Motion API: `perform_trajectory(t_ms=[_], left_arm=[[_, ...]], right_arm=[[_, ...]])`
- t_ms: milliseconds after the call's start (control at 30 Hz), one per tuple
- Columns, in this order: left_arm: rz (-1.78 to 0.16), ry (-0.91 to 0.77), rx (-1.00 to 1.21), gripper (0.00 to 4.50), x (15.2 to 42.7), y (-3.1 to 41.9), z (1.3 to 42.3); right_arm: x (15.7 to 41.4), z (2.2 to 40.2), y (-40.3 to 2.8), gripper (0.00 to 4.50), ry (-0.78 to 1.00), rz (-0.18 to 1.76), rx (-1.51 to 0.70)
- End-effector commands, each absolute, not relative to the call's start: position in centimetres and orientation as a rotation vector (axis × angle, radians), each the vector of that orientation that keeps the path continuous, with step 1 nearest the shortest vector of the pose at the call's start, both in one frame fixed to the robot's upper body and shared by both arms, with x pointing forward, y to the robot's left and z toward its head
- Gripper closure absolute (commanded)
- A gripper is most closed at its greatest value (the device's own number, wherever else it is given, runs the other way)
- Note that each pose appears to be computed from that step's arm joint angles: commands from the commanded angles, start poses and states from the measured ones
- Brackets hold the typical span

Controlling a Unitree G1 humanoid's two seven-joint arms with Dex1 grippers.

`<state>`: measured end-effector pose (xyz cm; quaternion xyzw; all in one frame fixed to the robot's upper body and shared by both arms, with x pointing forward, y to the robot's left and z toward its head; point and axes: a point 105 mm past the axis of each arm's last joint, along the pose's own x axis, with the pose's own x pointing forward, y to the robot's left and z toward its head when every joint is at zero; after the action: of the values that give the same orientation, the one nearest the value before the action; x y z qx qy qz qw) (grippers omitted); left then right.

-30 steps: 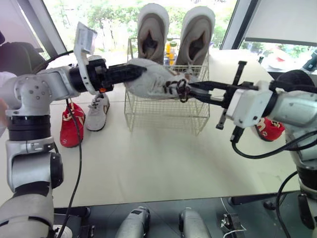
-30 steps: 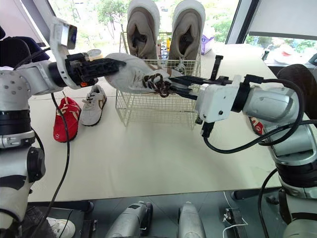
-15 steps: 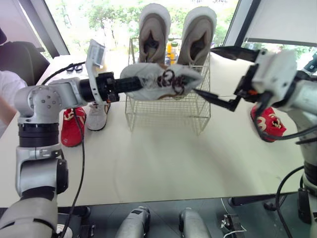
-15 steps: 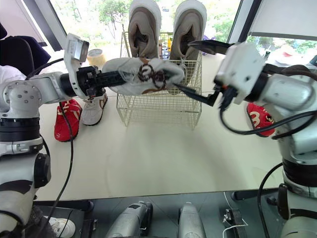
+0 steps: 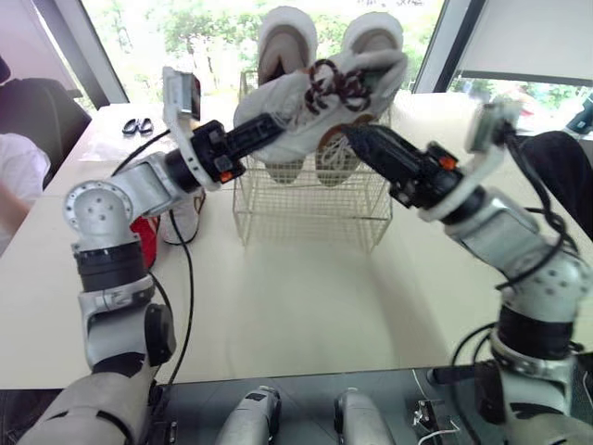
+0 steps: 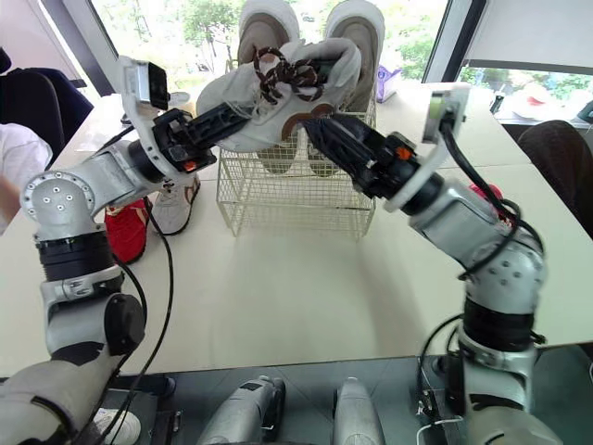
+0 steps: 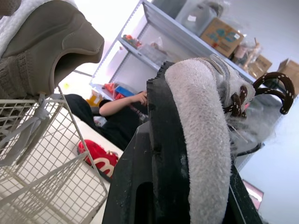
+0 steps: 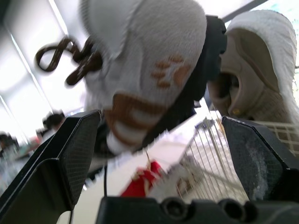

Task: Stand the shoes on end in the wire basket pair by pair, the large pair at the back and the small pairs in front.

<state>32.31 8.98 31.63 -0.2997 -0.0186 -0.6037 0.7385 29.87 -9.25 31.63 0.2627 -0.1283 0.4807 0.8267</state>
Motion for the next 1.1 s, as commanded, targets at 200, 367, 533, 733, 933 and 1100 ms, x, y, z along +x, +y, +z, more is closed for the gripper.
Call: perform_trajectory(t_ms=[200, 367, 533, 733, 933, 1100], left_arm=[[-1.304, -0.162, -0.648, 4.28, 31.7, 9.1, 33.3], [-1.279, -0.133, -0.602, 4.28, 31.7, 8.6, 32.2], [-1.231, -0.058, -0.533, 2.79, 32.2, 8.6, 30.6], [-1.137, -0.008, -0.33, 0.06, 32.9, 10.3, 28.4], [-1.127, 0.026, -0.197, 0.06, 32.7, 11.2, 26.9], [-1.123, 0.02, -0.167, 0.06, 32.5, 11.1, 26.6]], right_arm=[[29.6, 34.5, -8.0, 0.25, -0.377, 1.058, 0.661], [29.8, 35.3, -7.6, 2.24, -0.401, 1.074, 0.688], [30.1, 36.2, -7.6, 4.11, -0.405, 1.065, 0.654], [31.6, 37.3, -9.8, 4.12, -0.401, 1.034, 0.368], [34.5, 36.2, -13.3, 4.12, -0.369, 1.004, -0.133], [36.7, 34.2, -15.1, 4.12, -0.351, 1.005, -0.313]])
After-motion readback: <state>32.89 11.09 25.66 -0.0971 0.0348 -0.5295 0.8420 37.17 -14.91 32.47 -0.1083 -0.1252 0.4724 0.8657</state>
